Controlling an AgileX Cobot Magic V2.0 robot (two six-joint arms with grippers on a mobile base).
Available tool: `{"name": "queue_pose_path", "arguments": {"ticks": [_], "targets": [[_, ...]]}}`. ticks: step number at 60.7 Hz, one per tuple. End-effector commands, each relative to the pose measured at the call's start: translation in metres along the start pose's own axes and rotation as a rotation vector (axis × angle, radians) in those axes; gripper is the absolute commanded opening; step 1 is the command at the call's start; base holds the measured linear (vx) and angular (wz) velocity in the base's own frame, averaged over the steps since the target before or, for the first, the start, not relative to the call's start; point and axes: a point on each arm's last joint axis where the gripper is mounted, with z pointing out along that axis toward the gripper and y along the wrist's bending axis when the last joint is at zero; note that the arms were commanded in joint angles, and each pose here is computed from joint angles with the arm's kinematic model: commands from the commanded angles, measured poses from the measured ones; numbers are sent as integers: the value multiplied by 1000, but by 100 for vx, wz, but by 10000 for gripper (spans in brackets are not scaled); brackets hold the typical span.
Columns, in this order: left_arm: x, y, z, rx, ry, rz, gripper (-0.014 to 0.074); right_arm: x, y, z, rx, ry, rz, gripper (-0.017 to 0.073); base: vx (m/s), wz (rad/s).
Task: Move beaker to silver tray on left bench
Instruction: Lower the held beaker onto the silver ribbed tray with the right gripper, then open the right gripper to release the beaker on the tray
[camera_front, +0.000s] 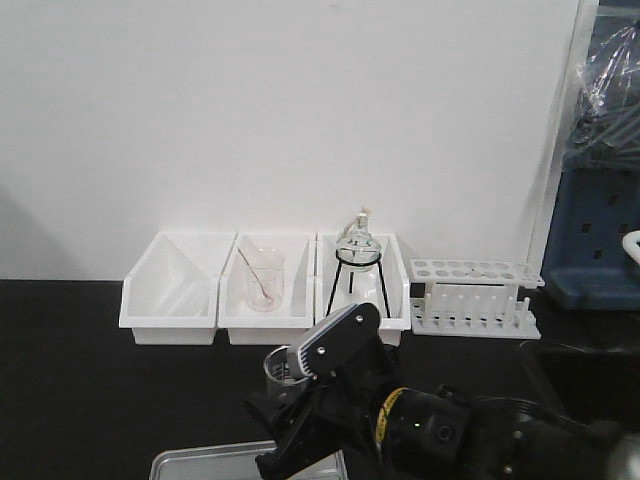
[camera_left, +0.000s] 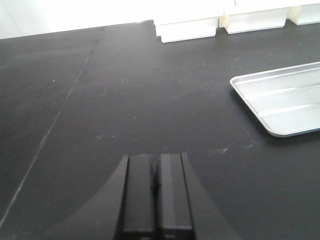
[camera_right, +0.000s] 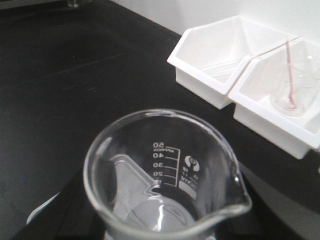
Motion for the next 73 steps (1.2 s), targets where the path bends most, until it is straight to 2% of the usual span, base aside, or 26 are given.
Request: {"name": "queue_pose_path", "arguments": {"ticks": [1, 19, 36, 48, 55, 62, 73], "targets": [[-1, -1, 2, 5, -62, -3, 1, -25, -1, 12, -42, -137, -10, 31, 0, 0], [-1, -1, 2, 5, -62, -3, 1, 28, -3, 70, -103, -66, 29, 31, 0, 0], [-1, -1, 2, 5, -62, -3, 1, 74, -2, 92, -129, 21, 64, 34, 0, 0], [-1, -1, 2, 5, -62, -3, 1, 87, -1, 97, -128, 58, 71, 48, 0, 0], [-1, -1, 2, 5, -62, -3, 1, 91, -2, 97, -117, 84, 71, 84, 0, 0], [-1, -1, 2, 5, -62, -3, 1, 93, -3, 98, -114, 92, 71, 158, 0, 0], [-1, -1, 2, 5, -62, -3, 1, 91, -2, 98, -122, 76, 72, 363, 0, 0]]}}
